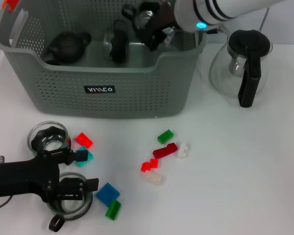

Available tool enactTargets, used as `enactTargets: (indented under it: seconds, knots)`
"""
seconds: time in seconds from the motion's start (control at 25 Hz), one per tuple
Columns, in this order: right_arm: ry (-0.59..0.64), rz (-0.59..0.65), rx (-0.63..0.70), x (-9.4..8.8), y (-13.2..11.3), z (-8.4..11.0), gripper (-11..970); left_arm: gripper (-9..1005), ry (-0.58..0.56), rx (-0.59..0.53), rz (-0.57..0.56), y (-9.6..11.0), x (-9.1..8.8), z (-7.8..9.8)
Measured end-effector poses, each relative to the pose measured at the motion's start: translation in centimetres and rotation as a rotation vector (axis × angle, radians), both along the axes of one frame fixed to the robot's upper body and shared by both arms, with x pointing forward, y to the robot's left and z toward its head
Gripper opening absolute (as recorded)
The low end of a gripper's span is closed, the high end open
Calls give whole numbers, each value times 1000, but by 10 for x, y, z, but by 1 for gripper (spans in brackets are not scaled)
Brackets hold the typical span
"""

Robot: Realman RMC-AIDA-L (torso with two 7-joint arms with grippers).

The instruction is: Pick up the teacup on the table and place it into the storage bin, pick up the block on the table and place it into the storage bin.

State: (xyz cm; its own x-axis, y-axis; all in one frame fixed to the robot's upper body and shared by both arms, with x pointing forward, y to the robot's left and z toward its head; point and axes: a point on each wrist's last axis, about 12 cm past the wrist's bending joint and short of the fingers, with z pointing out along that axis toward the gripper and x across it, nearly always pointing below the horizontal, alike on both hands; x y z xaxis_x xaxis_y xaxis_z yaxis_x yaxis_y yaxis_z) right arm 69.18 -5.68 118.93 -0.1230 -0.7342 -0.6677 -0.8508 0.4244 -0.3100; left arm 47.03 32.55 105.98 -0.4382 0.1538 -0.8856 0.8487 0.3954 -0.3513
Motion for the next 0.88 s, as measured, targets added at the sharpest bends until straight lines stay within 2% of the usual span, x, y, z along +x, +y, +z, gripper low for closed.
enactTargets:
  seconds: [0.4, 0.88]
  knots:
    - [-1, 28, 8, -5, 12, -2, 60, 905, -2, 3, 2, 0, 0, 0]
    - [5, -31, 19, 0, -4, -7, 60, 904, 3, -2, 0, -1, 0, -1]
